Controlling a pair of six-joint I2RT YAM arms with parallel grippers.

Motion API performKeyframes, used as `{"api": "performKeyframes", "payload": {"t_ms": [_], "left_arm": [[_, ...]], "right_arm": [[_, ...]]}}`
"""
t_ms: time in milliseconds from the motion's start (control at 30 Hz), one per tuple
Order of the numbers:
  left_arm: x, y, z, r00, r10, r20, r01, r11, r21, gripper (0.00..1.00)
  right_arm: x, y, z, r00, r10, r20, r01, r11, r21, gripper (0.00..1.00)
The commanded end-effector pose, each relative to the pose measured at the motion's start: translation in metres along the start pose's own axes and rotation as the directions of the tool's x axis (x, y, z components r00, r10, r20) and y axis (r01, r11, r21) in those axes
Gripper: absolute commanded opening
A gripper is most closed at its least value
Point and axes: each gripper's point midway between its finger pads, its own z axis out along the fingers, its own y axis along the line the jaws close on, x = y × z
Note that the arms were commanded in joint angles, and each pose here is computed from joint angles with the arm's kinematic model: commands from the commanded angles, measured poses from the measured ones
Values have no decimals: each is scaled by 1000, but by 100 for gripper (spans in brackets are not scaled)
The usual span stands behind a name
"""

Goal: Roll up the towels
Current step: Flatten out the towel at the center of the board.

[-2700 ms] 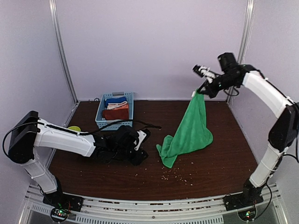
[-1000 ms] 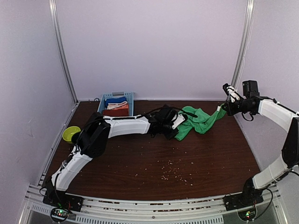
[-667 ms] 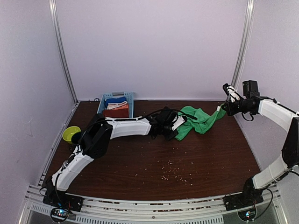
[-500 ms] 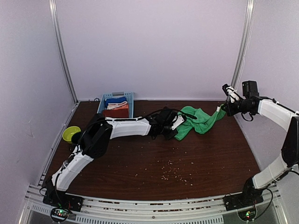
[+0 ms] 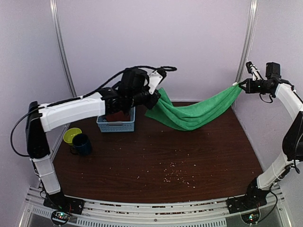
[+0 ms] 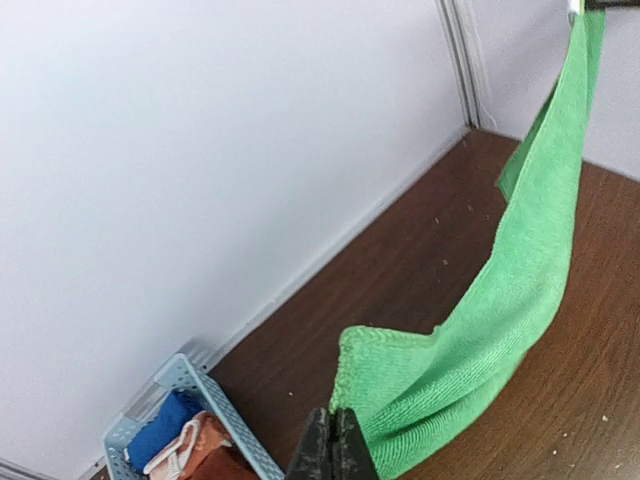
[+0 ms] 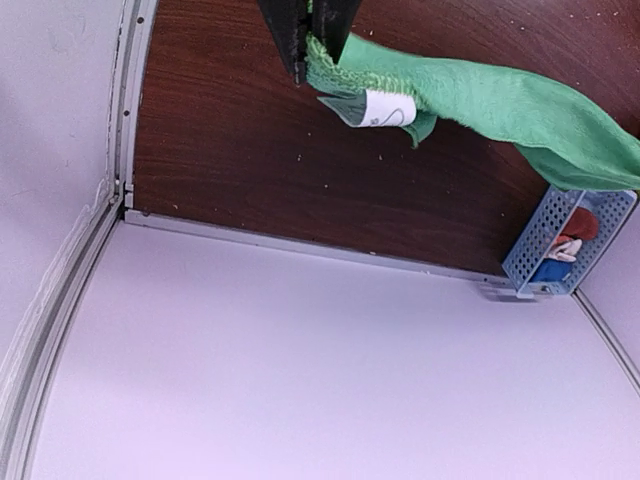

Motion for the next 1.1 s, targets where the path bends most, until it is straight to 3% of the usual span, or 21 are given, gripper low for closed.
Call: {"api": "performKeyframes", "payload": {"t_ms": [0, 267, 533, 667, 800, 900, 1000, 1067], "left_arm": [[-20, 34, -50, 993, -97, 74, 101, 993, -56, 0], [-36, 46, -151, 957, -172, 234, 169, 985, 32, 0], [-15, 26, -213, 932, -256, 255, 232, 965, 122, 0], [-1, 19, -232, 900, -358, 247, 328, 932, 155, 0], [19, 12, -229, 877, -429, 216, 397, 901, 176, 0], [45, 14, -209, 885, -432, 172, 427, 902, 71, 0], [78, 22, -169, 887, -457, 71, 461, 884, -71, 0], [93, 18, -133, 872, -490, -9, 490, 871, -38, 0]], "right_arm": [[-23, 33, -33, 999, 24, 37, -18, 989, -149, 0], [-30, 75, -96, 989, -84, 124, 100, 986, -130, 0], [4, 128, -155, 954, -237, 185, 264, 955, -136, 0], [27, 142, -173, 937, -294, 190, 317, 943, -105, 0], [43, 124, -169, 950, -273, 154, 275, 961, 4, 0], [63, 98, -143, 975, -210, 77, 207, 977, 42, 0], [83, 74, -107, 989, -148, -11, 148, 988, 29, 0], [94, 60, -79, 991, -113, -64, 113, 994, -5, 0]]}}
